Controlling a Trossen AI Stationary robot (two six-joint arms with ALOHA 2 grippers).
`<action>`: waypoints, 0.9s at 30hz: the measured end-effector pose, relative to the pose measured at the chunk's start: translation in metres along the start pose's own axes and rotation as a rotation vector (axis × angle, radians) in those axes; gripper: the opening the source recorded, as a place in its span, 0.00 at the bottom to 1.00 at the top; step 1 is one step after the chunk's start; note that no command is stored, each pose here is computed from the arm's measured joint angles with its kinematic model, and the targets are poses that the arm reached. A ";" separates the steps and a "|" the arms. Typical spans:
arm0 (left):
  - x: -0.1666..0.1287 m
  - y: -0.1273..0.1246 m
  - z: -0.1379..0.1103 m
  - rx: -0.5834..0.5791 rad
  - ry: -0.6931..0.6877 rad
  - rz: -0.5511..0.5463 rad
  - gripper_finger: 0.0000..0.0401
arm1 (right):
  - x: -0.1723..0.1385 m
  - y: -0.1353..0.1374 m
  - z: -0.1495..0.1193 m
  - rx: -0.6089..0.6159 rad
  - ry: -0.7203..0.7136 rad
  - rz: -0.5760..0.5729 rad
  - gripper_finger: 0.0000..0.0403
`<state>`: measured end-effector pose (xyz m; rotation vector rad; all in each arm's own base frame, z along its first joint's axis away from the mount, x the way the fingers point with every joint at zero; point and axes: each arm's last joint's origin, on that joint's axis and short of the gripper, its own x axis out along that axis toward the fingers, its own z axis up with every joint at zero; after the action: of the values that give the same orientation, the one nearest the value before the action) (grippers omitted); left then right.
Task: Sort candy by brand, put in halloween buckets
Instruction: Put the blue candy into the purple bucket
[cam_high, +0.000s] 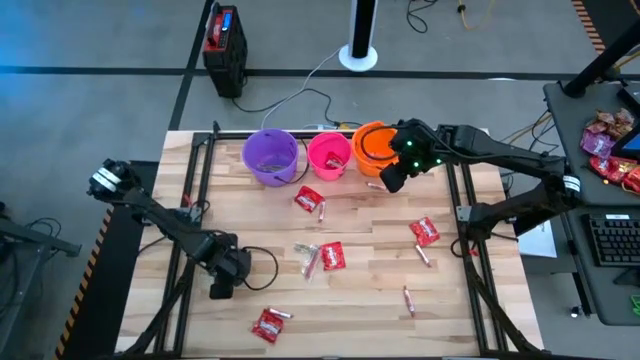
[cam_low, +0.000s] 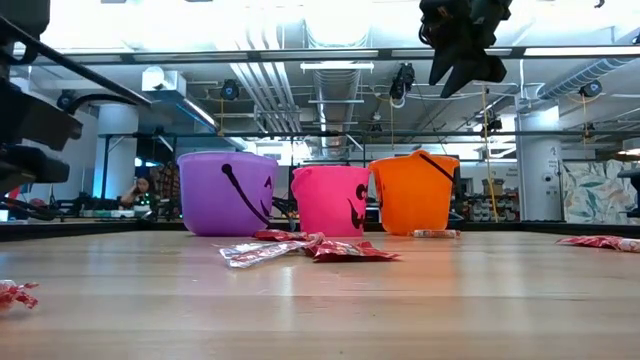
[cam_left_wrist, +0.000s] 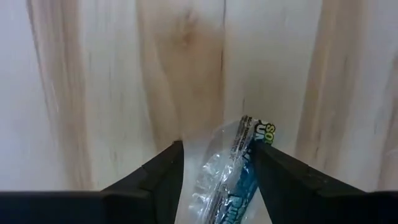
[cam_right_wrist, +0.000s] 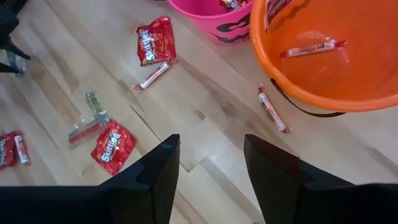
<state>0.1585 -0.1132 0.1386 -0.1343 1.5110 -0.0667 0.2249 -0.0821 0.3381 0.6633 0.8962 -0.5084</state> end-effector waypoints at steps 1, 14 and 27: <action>0.002 -0.001 0.001 0.003 -0.003 -0.006 0.42 | 0.000 0.000 0.000 -0.002 0.000 -0.001 0.43; -0.035 -0.012 0.007 -0.023 -0.066 -0.082 0.29 | 0.000 0.002 -0.002 -0.004 0.000 -0.009 0.43; -0.015 -0.027 -0.013 -0.081 0.008 -0.004 0.42 | 0.000 0.006 -0.004 -0.037 0.009 -0.002 0.43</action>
<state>0.1461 -0.1386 0.1559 -0.2017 1.5220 -0.0093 0.2265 -0.0752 0.3378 0.6310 0.9127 -0.4900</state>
